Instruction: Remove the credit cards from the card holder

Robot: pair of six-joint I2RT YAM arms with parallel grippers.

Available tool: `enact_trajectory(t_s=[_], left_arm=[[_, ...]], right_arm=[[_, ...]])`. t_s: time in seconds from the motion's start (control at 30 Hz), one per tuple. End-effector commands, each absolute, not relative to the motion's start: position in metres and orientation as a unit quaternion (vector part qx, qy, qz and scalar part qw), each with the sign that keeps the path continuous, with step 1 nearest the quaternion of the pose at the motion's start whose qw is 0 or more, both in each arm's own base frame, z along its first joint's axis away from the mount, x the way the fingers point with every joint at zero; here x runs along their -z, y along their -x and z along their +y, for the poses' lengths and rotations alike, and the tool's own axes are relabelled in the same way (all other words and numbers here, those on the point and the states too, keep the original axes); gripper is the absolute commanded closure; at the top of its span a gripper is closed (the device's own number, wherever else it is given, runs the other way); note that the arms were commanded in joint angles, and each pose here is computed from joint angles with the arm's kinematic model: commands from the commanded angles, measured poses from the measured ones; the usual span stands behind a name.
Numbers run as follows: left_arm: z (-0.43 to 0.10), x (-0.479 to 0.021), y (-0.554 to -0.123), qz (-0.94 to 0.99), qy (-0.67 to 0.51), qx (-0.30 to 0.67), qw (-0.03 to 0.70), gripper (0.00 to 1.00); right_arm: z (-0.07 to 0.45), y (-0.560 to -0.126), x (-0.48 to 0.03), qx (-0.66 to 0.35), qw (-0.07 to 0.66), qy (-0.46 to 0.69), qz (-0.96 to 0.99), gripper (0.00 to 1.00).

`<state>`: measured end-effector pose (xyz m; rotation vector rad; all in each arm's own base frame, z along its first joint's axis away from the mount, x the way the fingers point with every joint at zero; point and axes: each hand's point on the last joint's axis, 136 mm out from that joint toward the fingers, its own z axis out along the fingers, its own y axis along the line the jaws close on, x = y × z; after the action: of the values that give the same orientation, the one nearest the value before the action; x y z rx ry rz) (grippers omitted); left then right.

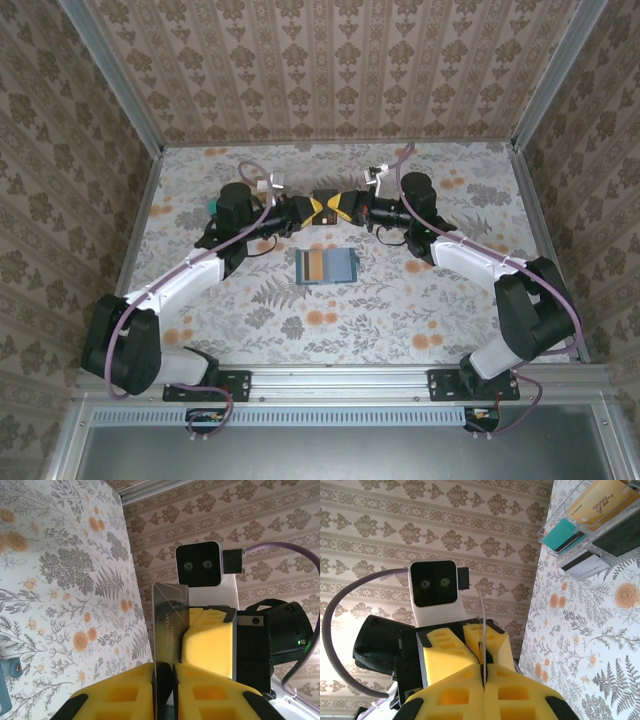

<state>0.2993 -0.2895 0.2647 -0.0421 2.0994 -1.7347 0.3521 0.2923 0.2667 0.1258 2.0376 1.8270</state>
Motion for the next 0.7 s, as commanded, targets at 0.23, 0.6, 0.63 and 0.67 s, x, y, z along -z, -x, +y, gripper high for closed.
enact_trajectory(t_s=[0.23,0.6,0.63,0.67], left_arm=[[-0.278,-0.264,-0.305,0.756,0.015,0.612,0.233,1.0],[-0.193,-0.223,-0.301,0.873,0.023,0.396,0.283,1.0],[-0.184,-0.222,-0.3,0.881,0.019,0.374,0.29,1.0],[-0.176,-0.221,-0.3,0.886,0.012,0.355,0.299,1.0]], right_arm=[[0.29,-0.354,-0.247,-0.62,0.19,-0.059,0.759,0.64],[0.242,-0.346,-0.19,-0.437,0.215,-0.083,0.869,0.1],[0.237,-0.344,-0.186,-0.426,0.215,-0.085,0.875,0.08],[0.233,-0.344,-0.182,-0.416,0.215,-0.09,0.879,0.06]])
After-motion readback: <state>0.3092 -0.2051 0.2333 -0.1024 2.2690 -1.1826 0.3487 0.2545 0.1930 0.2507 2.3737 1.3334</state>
